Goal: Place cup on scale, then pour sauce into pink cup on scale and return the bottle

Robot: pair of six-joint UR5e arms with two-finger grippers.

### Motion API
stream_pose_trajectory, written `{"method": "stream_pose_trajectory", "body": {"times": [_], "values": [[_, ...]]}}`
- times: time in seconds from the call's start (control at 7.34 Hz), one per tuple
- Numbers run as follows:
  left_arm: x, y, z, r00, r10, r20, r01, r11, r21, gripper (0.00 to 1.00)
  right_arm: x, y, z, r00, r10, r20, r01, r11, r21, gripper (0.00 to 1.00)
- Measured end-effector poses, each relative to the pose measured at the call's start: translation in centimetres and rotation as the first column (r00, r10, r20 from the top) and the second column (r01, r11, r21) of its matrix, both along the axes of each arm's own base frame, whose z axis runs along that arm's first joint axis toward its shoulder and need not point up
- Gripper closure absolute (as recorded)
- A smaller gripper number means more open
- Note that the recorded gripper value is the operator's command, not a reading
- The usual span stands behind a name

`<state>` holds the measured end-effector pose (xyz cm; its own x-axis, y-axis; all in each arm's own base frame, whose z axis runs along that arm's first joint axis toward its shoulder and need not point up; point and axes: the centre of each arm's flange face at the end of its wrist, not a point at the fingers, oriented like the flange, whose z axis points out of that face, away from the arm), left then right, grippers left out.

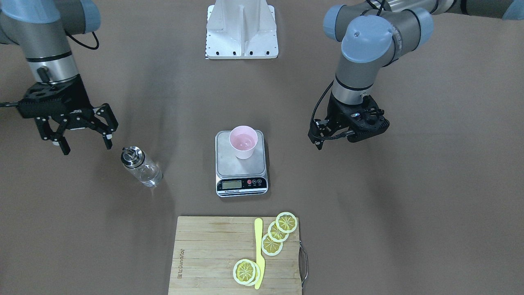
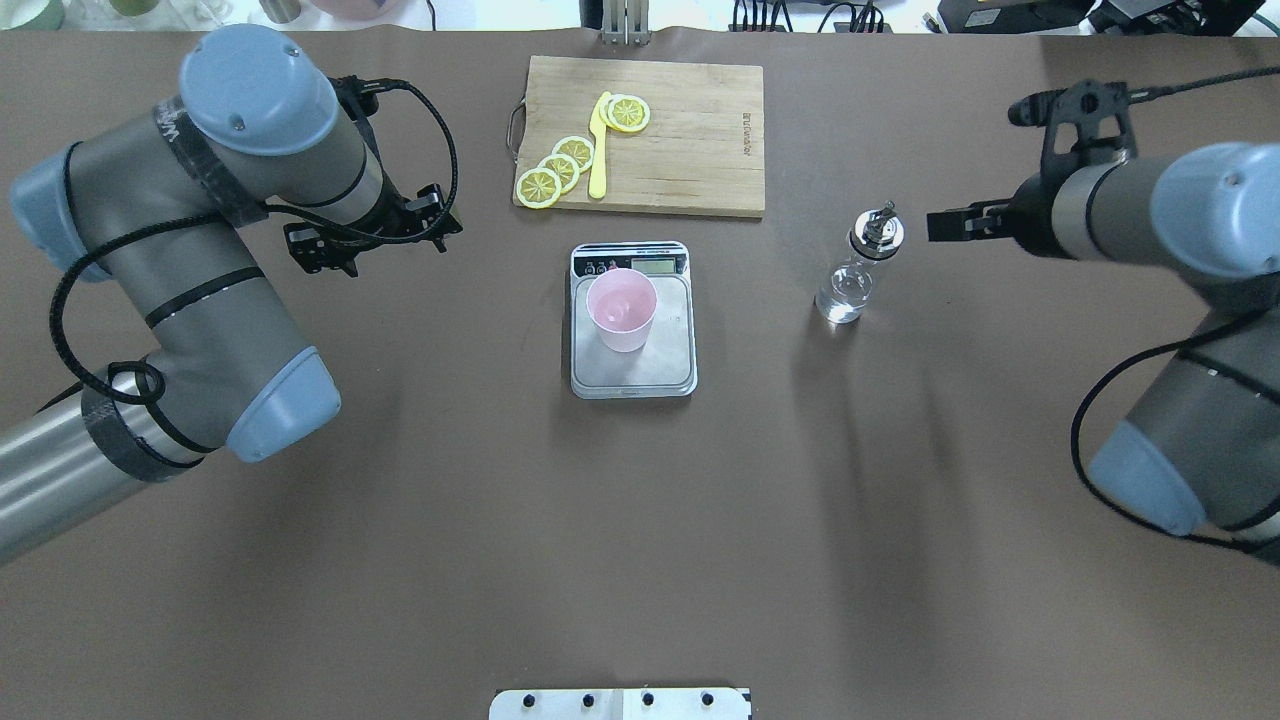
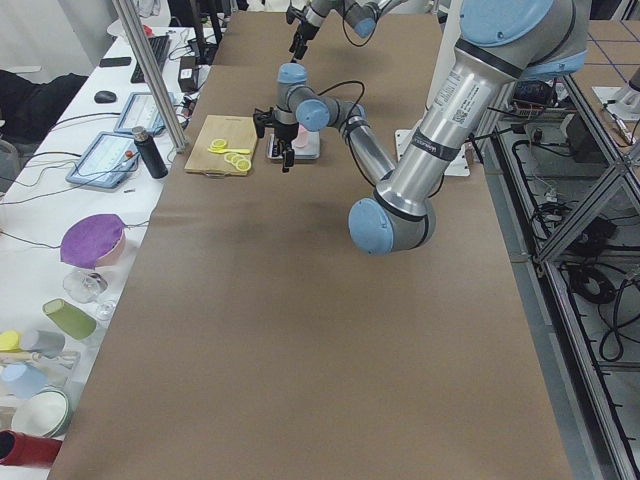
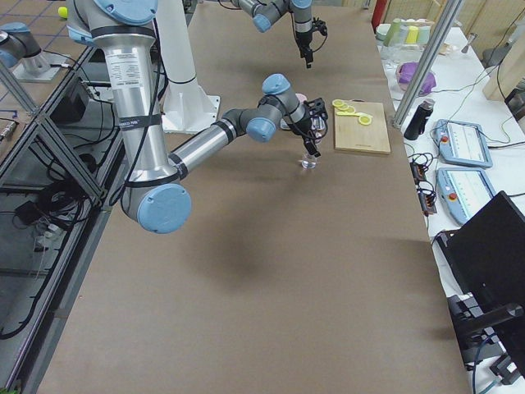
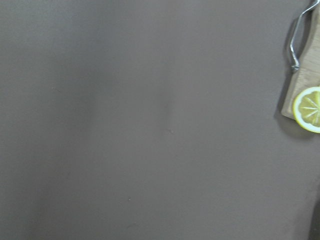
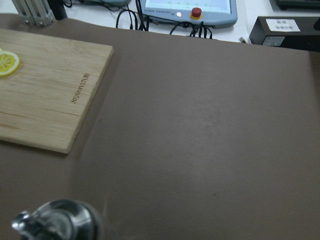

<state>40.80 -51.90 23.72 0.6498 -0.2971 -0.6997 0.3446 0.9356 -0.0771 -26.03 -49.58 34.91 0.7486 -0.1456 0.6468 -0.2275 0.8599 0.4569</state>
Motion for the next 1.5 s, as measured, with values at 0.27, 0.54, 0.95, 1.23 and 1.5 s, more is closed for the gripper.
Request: {"method": "stream_pose_trajectory", "body": {"times": [0.27, 0.54, 0.95, 1.23, 1.5], "values": [[2.2, 1.6, -1.9, 0.999, 0.035, -0.024, -0.034, 0.999, 0.024, 0.02, 7.5, -6.0, 1.0, 0.99, -0.137, -0.016, 0.134, 0.982, -0.136, 0.0], [5.7, 3.9, -4.2, 0.996, 0.078, -0.035, -0.076, 0.995, 0.06, 0.02, 13.7, -11.1, 6.1, 0.97, -0.245, 0.003, 0.238, 0.939, -0.249, 0.0], [8.2, 4.8, -8.7, 0.994, 0.078, -0.082, -0.073, 0.995, 0.068, 0.02, 21.0, -14.3, 14.6, 0.938, -0.335, 0.092, 0.347, 0.892, -0.291, 0.0], [10.0, 3.6, -10.0, 0.994, 0.063, -0.091, -0.059, 0.997, 0.053, 0.02, 24.2, -14.5, 17.2, 0.935, -0.304, 0.184, 0.35, 0.881, -0.318, 0.0], [10.6, 2.8, -10.1, 0.993, 0.059, -0.1, -0.054, 0.997, 0.048, 0.02, 25.1, -14.4, 18.3, 0.935, -0.29, 0.203, 0.344, 0.877, -0.334, 0.0]]}}
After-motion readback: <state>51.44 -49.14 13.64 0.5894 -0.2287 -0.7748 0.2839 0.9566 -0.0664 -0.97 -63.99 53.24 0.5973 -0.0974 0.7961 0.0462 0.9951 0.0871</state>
